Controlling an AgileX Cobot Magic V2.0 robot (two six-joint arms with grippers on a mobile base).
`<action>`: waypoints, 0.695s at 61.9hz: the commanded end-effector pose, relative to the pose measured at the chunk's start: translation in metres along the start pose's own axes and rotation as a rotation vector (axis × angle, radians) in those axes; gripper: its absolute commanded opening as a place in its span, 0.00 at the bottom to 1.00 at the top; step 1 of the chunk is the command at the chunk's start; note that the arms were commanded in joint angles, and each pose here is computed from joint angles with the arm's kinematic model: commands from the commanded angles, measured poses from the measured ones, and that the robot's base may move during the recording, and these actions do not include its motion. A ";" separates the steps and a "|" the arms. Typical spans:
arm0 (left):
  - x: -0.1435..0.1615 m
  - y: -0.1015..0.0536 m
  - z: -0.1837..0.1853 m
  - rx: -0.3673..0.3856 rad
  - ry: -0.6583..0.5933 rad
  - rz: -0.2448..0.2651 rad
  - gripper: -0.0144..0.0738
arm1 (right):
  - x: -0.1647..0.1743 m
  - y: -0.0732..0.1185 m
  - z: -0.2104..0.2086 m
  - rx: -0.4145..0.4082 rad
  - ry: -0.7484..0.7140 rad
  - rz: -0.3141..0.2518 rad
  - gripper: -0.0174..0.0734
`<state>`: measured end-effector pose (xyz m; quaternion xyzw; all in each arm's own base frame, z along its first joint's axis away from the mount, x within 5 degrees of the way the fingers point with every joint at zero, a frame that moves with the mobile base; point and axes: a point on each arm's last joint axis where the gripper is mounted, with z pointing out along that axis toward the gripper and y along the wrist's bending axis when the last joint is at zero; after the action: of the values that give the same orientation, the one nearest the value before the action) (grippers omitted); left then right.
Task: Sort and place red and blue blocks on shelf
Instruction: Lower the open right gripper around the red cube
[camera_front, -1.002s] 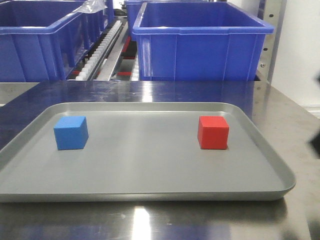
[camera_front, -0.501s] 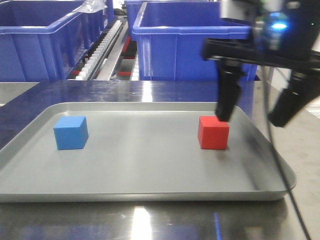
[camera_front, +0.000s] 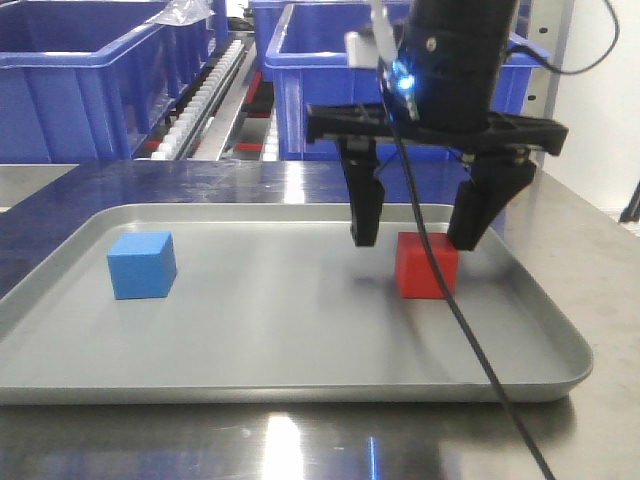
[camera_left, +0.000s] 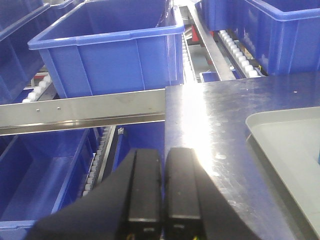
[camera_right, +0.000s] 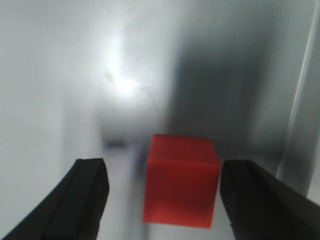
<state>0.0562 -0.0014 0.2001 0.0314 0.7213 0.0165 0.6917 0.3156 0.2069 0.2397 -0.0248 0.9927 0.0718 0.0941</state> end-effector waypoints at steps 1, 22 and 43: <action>0.001 0.000 0.000 -0.007 -0.065 -0.008 0.30 | -0.005 0.001 -0.026 -0.027 -0.080 -0.006 0.83; 0.001 0.000 0.000 -0.007 -0.065 -0.008 0.30 | -0.003 -0.003 -0.018 -0.007 -0.084 0.050 0.83; 0.001 0.000 0.000 -0.007 -0.065 -0.008 0.30 | -0.002 -0.005 -0.015 -0.004 -0.085 0.067 0.83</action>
<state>0.0562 -0.0014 0.2001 0.0314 0.7213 0.0165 0.6917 0.3154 0.2042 0.2302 0.0122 0.9933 0.0637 0.0958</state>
